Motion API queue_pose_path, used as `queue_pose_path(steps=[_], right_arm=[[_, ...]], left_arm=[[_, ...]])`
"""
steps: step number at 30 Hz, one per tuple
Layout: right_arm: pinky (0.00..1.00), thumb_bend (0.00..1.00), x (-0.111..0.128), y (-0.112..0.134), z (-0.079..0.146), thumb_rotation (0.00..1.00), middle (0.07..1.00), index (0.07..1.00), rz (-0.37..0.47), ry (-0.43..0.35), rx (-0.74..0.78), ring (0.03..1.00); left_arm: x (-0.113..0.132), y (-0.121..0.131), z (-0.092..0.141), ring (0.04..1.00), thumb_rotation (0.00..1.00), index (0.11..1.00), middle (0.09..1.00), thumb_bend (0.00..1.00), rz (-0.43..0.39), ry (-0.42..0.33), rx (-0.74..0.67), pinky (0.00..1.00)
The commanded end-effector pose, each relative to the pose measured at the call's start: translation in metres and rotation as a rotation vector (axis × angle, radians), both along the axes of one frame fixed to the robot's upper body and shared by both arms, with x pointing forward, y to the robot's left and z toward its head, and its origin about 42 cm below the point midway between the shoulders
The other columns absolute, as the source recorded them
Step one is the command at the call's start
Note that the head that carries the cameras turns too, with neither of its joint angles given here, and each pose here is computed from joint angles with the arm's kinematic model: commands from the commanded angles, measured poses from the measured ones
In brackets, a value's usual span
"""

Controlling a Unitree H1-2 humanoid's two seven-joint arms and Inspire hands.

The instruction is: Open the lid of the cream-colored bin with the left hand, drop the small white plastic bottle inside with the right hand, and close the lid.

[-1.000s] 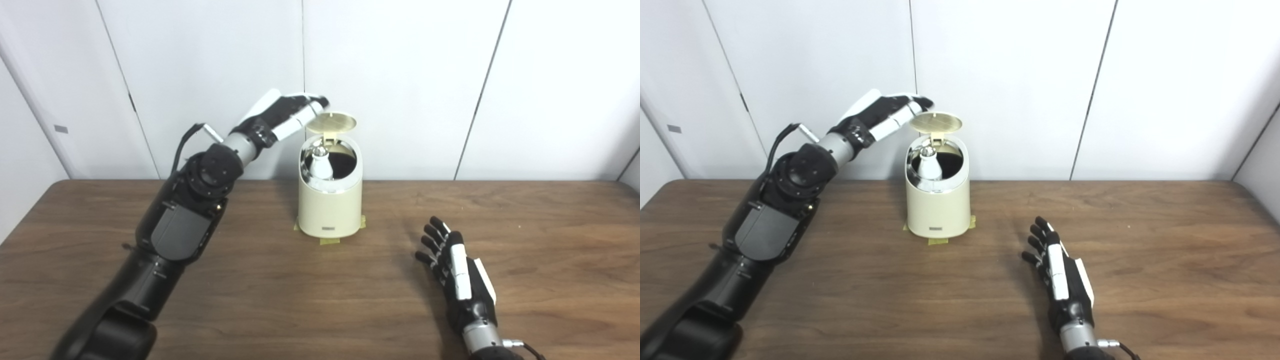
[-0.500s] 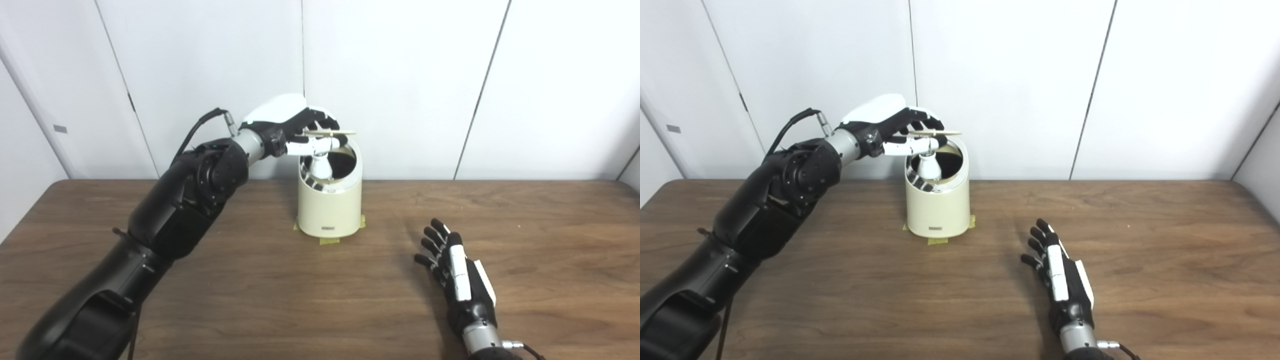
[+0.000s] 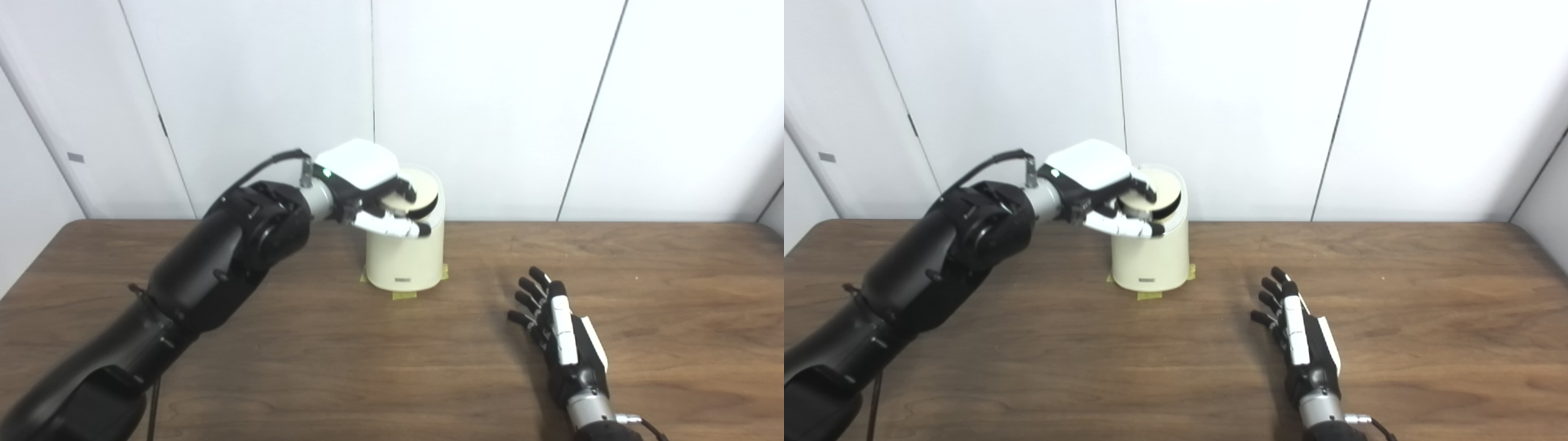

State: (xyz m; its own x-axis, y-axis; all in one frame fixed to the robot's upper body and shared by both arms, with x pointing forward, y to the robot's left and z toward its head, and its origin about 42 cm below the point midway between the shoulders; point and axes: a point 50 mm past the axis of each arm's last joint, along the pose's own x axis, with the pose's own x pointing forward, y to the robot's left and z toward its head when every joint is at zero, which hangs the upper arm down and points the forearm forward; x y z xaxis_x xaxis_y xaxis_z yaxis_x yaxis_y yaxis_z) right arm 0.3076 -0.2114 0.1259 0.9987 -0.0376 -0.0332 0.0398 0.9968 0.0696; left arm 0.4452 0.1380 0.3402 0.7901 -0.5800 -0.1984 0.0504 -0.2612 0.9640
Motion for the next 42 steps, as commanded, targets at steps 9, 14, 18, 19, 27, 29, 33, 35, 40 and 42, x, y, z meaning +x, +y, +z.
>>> queue_pose_path(steps=[9,14,18,19,27,29,33,35,40,42], right_arm=[[0.78,0.52,0.000,-0.002,0.009,1.00,0.898,0.931,0.001,-0.009,-0.004,0.893],[0.78,0.52,-0.002,-0.003,0.011,1.00,0.898,0.937,0.004,-0.006,0.001,0.892],[0.79,0.52,-0.003,-0.003,0.013,1.00,0.901,0.940,0.005,-0.006,0.004,0.896],[0.79,0.52,-0.003,-0.004,0.013,1.00,0.900,0.940,0.005,-0.006,0.004,0.895],[0.79,0.53,-0.007,-0.006,0.016,1.00,0.897,0.937,0.001,0.000,0.000,0.894],[0.79,0.54,-0.007,-0.008,0.016,1.00,0.900,0.940,0.003,0.000,-0.004,0.898],[0.80,0.54,-0.008,-0.008,0.017,1.00,0.902,0.941,0.007,-0.002,-0.004,0.900],[0.79,0.54,-0.010,-0.007,0.018,1.00,0.902,0.942,0.012,-0.003,-0.003,0.898],[0.79,0.54,-0.012,-0.007,0.020,1.00,0.896,0.938,0.016,-0.008,-0.003,0.892],[0.79,0.54,-0.013,-0.007,0.022,1.00,0.893,0.934,0.015,-0.010,0.000,0.893]], left_arm=[[-0.011,-0.004,0.002,0.899,1.00,0.851,0.871,0.61,0.010,-0.072,0.131,0.97],[-0.013,-0.006,-0.013,0.925,1.00,0.873,0.893,0.59,0.021,-0.060,0.168,1.00],[-0.015,-0.009,-0.025,0.931,1.00,0.877,0.898,0.60,0.013,-0.094,0.246,0.99],[-0.016,-0.009,-0.028,0.932,1.00,0.882,0.901,0.60,0.009,-0.107,0.274,0.98],[-0.023,-0.006,-0.041,0.907,1.00,0.857,0.869,0.62,-0.022,-0.131,0.310,0.93],[-0.024,-0.005,-0.038,0.901,1.00,0.846,0.861,0.61,-0.022,-0.124,0.279,0.93],[-0.028,-0.005,-0.029,0.898,1.00,0.835,0.855,0.61,-0.024,-0.112,0.223,0.94],[-0.032,-0.006,-0.022,0.895,1.00,0.833,0.851,0.60,-0.036,-0.109,0.160,0.95],[-0.043,0.001,0.001,0.854,1.00,0.824,0.832,0.55,-0.071,-0.177,-0.057,0.87],[-0.049,0.007,0.009,0.837,1.00,0.824,0.821,0.52,-0.071,-0.215,-0.145,0.83]])
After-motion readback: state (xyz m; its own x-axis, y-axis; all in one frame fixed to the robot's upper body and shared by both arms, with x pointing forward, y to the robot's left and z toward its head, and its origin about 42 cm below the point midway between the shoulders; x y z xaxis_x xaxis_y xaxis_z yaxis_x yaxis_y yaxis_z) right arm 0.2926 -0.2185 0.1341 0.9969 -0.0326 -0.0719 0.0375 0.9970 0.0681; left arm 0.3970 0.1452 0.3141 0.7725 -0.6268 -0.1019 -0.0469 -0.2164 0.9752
